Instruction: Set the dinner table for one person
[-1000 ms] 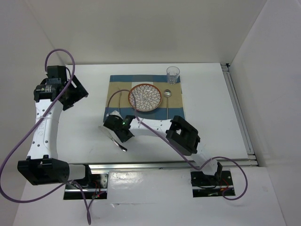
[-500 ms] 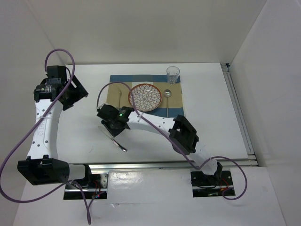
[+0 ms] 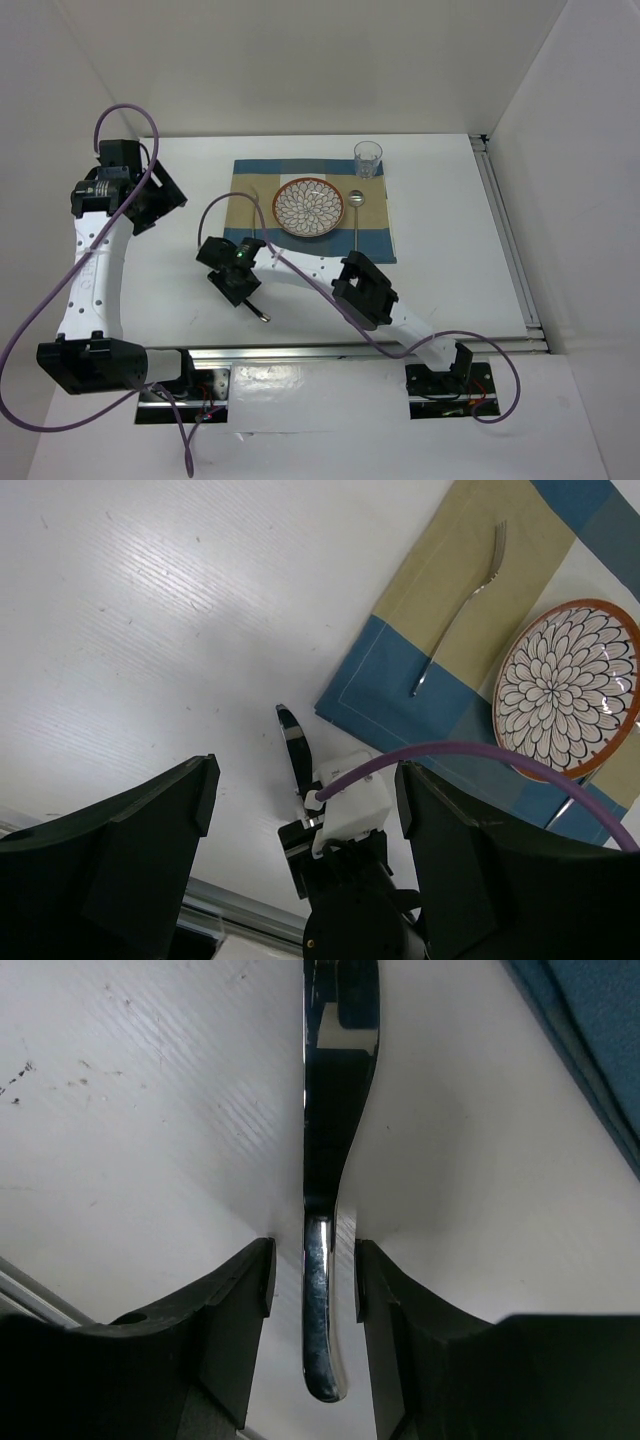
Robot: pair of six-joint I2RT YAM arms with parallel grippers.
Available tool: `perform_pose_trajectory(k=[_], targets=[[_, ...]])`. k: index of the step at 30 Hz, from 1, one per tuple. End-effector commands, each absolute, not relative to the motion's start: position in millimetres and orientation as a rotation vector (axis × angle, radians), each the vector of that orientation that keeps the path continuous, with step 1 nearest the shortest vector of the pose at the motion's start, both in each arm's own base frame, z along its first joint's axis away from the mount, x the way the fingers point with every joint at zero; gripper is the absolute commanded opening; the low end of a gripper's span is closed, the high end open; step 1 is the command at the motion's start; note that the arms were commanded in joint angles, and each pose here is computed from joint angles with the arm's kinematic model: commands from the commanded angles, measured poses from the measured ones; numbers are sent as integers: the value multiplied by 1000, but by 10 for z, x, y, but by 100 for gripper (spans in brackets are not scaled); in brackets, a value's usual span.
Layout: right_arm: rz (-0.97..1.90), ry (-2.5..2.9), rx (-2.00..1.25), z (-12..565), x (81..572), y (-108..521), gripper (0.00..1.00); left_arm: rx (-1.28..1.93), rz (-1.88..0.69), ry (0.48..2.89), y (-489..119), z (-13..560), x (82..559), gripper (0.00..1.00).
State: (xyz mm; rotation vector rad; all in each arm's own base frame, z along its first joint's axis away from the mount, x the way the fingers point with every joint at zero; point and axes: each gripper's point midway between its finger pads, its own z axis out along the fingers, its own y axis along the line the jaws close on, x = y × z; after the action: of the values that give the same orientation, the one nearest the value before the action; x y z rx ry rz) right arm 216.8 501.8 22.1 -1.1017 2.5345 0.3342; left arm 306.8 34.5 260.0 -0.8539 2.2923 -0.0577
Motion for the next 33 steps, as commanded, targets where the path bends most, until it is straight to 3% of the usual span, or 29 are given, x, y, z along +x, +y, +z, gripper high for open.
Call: perform_pose_trajectory(k=[1,17,25,33], targets=[[328,2523,-1117,289,2134,5053,49,-839,-49,2235,383,2779,3029,89],[256,2582,-1287,-120,1881,5038,36,-841,-47,2244,383,2725,3032,89],[218,2566,-1255,102,1929,4971,10,-841,-47,2244,383,2725,3032,89],[189,2496,-1192,566,2044,4734,0,-838,-57,2247,367,2725,3034,89]])
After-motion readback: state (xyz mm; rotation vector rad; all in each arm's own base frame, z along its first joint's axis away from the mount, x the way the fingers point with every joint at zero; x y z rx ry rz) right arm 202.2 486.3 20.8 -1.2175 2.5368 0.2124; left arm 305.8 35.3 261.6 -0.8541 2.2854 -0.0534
